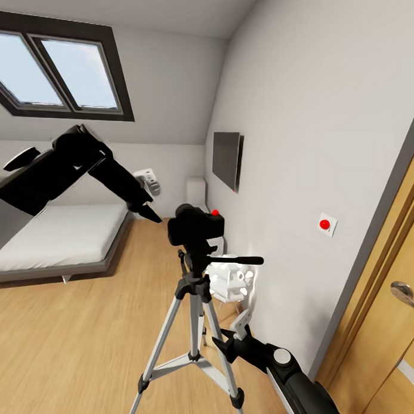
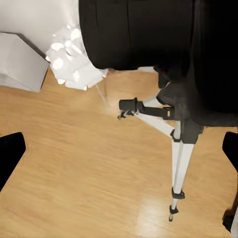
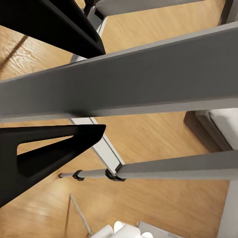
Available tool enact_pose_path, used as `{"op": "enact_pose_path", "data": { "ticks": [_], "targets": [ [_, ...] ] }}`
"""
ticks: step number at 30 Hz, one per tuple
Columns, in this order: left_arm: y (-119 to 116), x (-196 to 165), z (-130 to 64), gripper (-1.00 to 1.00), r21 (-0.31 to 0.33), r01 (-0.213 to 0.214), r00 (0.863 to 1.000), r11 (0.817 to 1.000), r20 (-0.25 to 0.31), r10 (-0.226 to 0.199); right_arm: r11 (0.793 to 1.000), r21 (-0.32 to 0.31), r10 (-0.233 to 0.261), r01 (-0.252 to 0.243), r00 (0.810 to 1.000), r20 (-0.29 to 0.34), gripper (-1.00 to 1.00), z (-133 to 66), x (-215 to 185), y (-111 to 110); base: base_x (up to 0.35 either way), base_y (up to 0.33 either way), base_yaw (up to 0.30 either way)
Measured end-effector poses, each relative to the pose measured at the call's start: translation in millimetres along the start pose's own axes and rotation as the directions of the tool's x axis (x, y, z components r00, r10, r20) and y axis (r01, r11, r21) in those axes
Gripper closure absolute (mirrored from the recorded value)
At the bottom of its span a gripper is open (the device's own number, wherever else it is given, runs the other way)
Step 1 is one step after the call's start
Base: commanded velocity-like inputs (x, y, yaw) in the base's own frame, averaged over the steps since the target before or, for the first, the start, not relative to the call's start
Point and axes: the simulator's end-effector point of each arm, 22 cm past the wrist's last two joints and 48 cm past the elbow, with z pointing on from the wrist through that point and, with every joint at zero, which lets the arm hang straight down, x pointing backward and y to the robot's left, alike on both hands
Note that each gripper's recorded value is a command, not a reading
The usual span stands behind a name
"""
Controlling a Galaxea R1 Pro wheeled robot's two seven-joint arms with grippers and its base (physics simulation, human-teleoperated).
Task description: Attach the digital camera to the camera tripod in the bedroom.
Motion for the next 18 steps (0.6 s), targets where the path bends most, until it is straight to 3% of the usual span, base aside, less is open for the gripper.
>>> {"op": "enact_pose_path", "data": {
  "ticks": [5,9,10,11,14,18],
  "targets": [
    [17.7,0.3,-12.4,-1.00,-0.072,0.009,1.000,0.997,0.030,-0.007,1.000,0.000,0.000,0.000,1.000,0.000,1.00,0.0,0.0,0.0,0.000,0.000,0.000],
    [39.8,12.4,-13.3,-1.00,-0.164,0.029,0.999,0.986,0.028,-0.025,1.000,0.001,0.000,0.000,1.000,0.000,1.00,0.1,0.1,-0.2,0.000,0.000,0.000],
    [43.9,16.6,-13.3,-1.00,-0.181,0.033,0.999,0.983,0.027,-0.029,1.000,0.001,0.001,-0.001,1.000,0.000,-1.00,0.1,0.1,-0.2,0.000,0.000,0.000],
    [48.6,21.4,-13.2,-1.00,-0.198,0.039,0.999,0.979,0.026,-0.034,1.000,-0.001,-0.020,0.020,0.999,-0.026,-1.00,1.0,9.0,0.6,0.000,0.000,0.000],
    [64.0,44.6,-20.2,-1.00,-0.246,0.090,0.995,0.965,0.053,-0.079,1.000,-0.001,-0.020,0.020,0.999,-0.027,-1.00,0.9,9.2,0.5,0.000,0.000,0.000],
    [74.8,83.0,-22.1,-1.00,-0.250,0.200,0.978,0.947,0.110,-0.178,1.000,-0.001,-0.020,0.020,0.999,-0.028,-1.00,0.9,9.6,0.7,0.000,0.000,0.000]
  ]
}}
